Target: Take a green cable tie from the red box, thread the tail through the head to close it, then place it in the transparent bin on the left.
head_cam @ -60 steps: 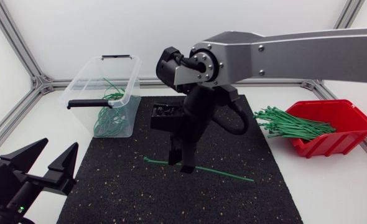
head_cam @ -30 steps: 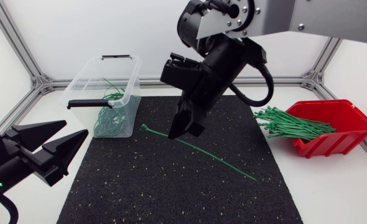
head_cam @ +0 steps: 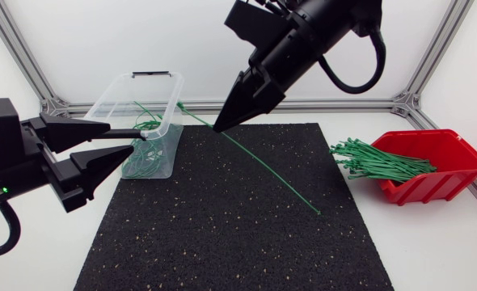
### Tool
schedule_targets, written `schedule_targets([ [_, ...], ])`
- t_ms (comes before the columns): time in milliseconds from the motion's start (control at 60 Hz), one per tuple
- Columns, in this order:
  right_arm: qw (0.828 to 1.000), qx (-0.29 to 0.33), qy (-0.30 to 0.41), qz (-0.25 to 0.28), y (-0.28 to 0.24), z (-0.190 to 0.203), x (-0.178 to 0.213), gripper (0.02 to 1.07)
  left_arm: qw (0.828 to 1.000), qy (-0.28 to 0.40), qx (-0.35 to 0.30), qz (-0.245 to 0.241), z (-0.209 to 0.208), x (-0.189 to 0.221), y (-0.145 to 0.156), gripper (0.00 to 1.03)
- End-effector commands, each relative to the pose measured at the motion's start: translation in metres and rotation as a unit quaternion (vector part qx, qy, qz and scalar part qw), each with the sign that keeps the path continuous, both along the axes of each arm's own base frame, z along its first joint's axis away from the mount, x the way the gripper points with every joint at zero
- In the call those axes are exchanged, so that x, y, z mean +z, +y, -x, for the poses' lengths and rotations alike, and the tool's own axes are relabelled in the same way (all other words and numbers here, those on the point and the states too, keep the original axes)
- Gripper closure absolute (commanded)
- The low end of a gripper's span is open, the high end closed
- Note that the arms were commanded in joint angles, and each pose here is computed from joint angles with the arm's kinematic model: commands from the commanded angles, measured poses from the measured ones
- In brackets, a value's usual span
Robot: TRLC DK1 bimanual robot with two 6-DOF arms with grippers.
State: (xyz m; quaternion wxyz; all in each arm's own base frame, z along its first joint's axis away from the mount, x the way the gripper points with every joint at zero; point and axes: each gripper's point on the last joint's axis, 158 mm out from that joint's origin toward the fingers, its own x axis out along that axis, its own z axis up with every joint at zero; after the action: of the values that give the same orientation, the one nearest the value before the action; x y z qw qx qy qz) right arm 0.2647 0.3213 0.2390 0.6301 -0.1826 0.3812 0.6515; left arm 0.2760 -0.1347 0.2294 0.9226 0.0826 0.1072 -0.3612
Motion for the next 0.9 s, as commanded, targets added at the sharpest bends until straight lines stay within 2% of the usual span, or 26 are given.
schedule_targets([
  [0, 1.000, 0.002, 0.025, -0.007, 0.001, -0.004, -0.002, 1.01, 0.999, -0.020, -0.032, -0.007, -0.007, 0.014, -0.011, 0.20],
  [117, 0.999, 0.012, 0.039, -0.018, 0.004, -0.005, -0.004, 1.01, 0.996, 0.004, -0.084, 0.009, -0.012, 0.013, -0.024, 0.20],
  [383, 0.997, 0.026, 0.060, -0.031, 0.008, -0.008, -0.012, 1.01, 0.982, -0.019, -0.187, 0.025, 0.000, 0.021, -0.053, 0.20],
  [550, 0.996, 0.044, 0.070, -0.039, 0.005, -0.007, -0.013, 1.01, 0.972, -0.050, -0.228, 0.036, 0.002, 0.020, -0.062, 0.20],
  [883, 0.991, 0.079, 0.096, -0.055, 0.004, -0.009, -0.026, 1.01, 0.957, -0.057, -0.281, 0.049, 0.001, 0.009, -0.072, 0.20],
])
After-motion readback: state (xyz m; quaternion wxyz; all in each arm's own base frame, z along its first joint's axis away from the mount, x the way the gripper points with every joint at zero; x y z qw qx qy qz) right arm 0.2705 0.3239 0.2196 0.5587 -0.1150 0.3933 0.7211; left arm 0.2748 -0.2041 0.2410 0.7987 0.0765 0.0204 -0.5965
